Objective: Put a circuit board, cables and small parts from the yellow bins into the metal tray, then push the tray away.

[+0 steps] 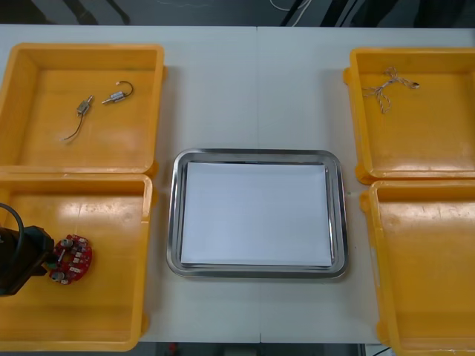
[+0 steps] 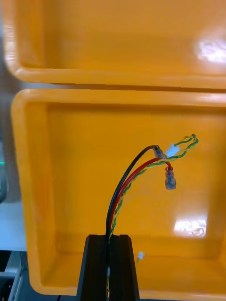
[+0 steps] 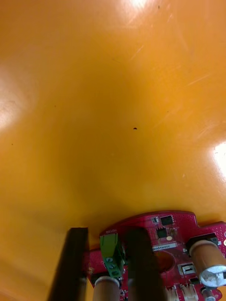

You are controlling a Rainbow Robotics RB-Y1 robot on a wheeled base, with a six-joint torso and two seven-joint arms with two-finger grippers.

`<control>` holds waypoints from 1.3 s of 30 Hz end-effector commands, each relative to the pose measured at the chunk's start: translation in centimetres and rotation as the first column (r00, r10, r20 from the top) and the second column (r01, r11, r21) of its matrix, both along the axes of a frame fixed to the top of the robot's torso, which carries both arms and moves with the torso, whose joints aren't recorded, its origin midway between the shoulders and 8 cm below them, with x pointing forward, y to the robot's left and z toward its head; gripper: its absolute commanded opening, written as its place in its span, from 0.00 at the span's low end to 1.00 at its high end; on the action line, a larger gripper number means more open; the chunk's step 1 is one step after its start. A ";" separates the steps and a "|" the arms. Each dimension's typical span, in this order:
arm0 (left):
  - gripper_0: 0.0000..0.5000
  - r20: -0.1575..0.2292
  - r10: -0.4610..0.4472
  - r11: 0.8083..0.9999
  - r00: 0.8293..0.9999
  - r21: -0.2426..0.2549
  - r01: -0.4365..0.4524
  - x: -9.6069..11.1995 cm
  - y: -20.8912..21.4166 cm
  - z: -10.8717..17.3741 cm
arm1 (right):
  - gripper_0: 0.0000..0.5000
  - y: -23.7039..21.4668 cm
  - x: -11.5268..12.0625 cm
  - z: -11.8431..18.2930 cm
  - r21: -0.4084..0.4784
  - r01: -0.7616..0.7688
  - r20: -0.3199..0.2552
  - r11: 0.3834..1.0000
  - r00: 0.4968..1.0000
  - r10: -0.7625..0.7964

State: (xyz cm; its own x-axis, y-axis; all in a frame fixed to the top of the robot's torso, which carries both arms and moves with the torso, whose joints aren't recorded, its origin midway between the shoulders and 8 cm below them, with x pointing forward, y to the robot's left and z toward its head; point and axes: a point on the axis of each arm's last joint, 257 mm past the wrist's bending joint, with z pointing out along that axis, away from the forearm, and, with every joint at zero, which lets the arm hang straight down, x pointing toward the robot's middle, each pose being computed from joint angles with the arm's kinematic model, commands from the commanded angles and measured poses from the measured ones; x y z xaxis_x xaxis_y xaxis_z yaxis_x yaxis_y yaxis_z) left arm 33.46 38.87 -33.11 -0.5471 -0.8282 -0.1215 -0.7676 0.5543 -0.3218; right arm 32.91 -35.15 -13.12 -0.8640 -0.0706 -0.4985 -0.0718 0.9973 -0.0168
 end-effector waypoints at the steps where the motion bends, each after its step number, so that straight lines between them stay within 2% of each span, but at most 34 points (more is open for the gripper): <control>1: 0.00 0.032 -0.023 1.000 0.999 -0.012 0.023 1.4 -1.2 0.6 | 0.00 3.7 0.7 1.0 -0.047 -0.153 0.012 0.987 0.988 0.153; 8: 0.00 0.035 -0.025 1.000 0.999 -0.016 0.026 1.5 -1.4 0.7 | 0.00 7.3 1.1 0.8 -0.032 -0.262 -0.003 0.964 0.965 0.262; 16: 0.00 0.054 -0.023 1.000 0.998 -0.017 0.024 2.3 -1.0 2.3 | 0.00 10.0 2.3 0.6 -0.081 -0.355 -0.007 0.931 0.935 0.356; 21: 0.00 0.048 -0.046 0.999 0.998 0.024 0.045 2.7 0.2 4.8 | 0.00 11.3 2.8 0.7 -0.110 -0.401 -0.016 0.909 0.915 0.402; 28: 0.00 0.083 -0.099 0.991 0.992 0.103 0.090 3.3 1.5 7.8 | 0.00 12.3 3.2 0.5 -0.138 -0.433 -0.020 0.891 0.900 0.435; 32: 0.00 0.072 -0.143 0.981 0.987 0.141 0.132 3.4 1.9 9.2 | 0.00 12.6 3.2 0.6 -0.147 -0.446 -0.022 0.883 0.894 0.447; 36: 0.00 0.062 -0.204 0.970 0.977 0.145 0.194 3.6 1.1 11.0 | 0.00 12.7 3.1 0.5 -0.143 -0.447 -0.025 0.883 0.894 0.448; 39: 0.00 0.062 -0.268 0.954 0.962 0.158 0.255 4.0 0.0 12.3 | 0.00 12.6 3.1 0.5 -0.145 -0.449 -0.026 0.882 0.893 0.450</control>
State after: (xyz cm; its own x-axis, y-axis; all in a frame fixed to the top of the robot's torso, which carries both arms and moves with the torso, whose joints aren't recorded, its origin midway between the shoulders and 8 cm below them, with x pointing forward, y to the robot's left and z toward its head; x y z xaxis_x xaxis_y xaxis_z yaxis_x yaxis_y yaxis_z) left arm 35.76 38.90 -24.87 -0.6375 -0.7502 -0.1757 -0.6893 0.6572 -0.3049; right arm 35.39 -21.80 -13.68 -0.7499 -0.4799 -0.4553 -0.4926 0.8645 -0.1000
